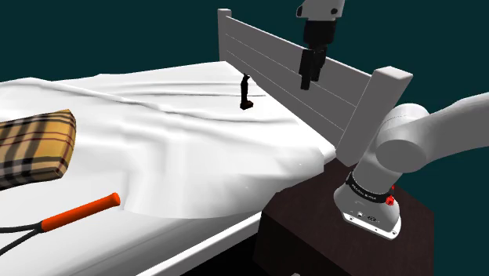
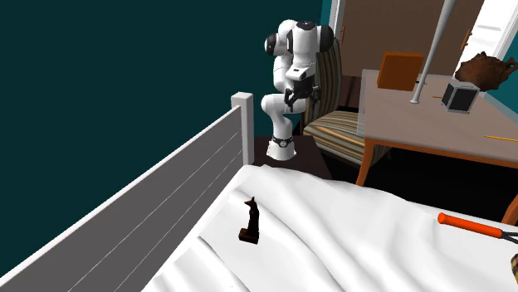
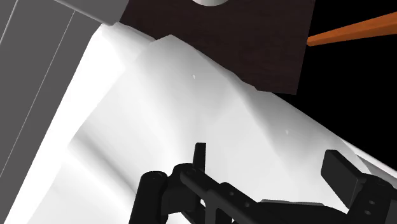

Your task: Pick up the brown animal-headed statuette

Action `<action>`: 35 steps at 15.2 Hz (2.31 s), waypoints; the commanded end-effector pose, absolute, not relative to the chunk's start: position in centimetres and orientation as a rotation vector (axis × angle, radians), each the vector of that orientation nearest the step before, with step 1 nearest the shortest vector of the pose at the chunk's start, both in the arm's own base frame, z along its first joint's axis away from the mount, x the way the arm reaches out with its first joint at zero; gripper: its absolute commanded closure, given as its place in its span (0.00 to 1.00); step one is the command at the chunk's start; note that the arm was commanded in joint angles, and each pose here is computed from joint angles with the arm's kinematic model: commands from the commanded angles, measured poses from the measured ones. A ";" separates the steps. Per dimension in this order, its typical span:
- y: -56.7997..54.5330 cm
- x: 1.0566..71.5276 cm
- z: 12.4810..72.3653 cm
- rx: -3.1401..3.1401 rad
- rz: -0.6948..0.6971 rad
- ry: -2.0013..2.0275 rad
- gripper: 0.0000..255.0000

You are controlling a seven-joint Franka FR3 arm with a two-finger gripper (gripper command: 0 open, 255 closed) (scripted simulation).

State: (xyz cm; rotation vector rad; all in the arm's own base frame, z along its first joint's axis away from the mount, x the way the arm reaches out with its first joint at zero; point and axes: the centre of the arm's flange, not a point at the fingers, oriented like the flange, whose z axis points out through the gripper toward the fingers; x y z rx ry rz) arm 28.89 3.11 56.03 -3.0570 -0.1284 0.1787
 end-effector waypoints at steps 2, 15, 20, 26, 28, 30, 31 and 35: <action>2.4 29.9 55.6 -3.052 0.172 -0.129 0.00; -7.2 43.2 50.5 -2.984 0.088 -0.142 0.00; -10.8 48.4 48.5 -2.958 0.057 -0.147 0.00; -15.0 54.6 46.1 -2.925 0.020 -0.152 0.00; -16.3 56.8 45.4 -2.915 0.008 -0.154 0.00; -17.7 58.9 44.6 -2.904 -0.004 -0.156 0.00; -18.4 59.9 44.2 -2.898 -0.010 -0.157 0.00; -21.1 64.2 42.6 -2.876 -0.034 -0.160 0.00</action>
